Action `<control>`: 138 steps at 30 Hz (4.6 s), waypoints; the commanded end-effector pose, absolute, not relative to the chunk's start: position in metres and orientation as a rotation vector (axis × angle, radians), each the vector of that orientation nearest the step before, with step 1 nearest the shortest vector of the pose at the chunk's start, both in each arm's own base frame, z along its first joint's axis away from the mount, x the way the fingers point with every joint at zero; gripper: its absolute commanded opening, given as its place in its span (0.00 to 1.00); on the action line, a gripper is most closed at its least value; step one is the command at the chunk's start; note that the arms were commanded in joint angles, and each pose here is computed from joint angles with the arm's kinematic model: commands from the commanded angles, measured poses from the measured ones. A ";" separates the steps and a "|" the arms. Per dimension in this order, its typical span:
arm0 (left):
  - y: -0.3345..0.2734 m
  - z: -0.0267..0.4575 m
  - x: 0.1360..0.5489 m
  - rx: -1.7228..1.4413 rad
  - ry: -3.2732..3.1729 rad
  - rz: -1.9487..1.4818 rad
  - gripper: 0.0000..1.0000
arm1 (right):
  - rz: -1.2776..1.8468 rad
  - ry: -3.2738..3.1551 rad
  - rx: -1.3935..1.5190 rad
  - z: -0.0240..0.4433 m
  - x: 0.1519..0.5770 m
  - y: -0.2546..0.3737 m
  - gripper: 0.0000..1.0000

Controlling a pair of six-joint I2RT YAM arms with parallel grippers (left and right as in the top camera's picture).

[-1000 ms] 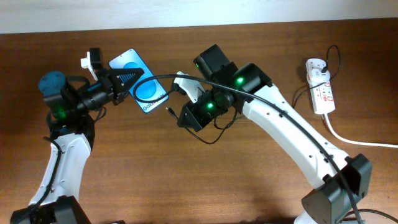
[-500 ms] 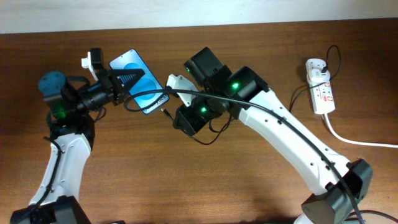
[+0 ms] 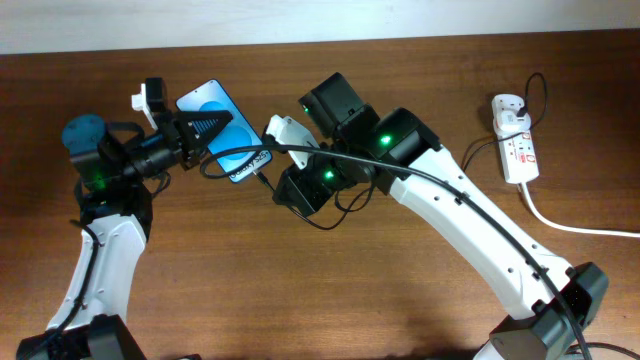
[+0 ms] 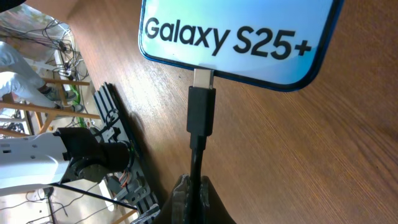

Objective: Plug charger to phone and switch on socket
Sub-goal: 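Align the USB-C plug under the phone's bottom port with the right gripper, then push the USB-C plug up into the phone's port with the right gripper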

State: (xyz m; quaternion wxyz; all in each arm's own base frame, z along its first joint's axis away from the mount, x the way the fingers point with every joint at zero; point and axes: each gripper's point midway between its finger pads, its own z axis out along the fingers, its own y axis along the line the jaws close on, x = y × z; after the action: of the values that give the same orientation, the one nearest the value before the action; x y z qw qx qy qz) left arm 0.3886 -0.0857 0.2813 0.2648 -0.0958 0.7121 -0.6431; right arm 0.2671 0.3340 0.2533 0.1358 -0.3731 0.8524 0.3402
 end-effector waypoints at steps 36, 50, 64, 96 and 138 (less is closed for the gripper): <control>-0.082 0.280 0.392 -0.430 1.946 -1.789 0.00 | 1.014 2.404 -1.079 0.275 0.264 0.337 0.04; -0.082 0.280 0.391 -0.423 1.949 -1.794 0.00 | 1.017 2.454 -1.058 0.268 0.263 0.336 0.04; -0.082 0.280 0.391 -0.451 1.952 -1.811 0.00 | 1.018 2.454 -1.053 0.268 0.263 0.336 0.04; -0.082 0.281 0.390 -0.432 1.951 -1.806 0.00 | 1.024 2.477 -1.027 0.267 0.262 0.336 0.04; -0.083 0.281 0.389 -0.425 1.955 -1.815 0.00 | 1.022 2.477 -1.027 0.257 0.272 0.343 0.04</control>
State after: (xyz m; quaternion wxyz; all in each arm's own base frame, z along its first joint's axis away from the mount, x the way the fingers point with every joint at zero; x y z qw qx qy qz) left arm 0.3924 -0.0814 0.2723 0.2087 -0.1784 0.7049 -0.6540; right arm 0.2697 0.3367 0.2562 0.1354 -0.3529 0.8580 0.3477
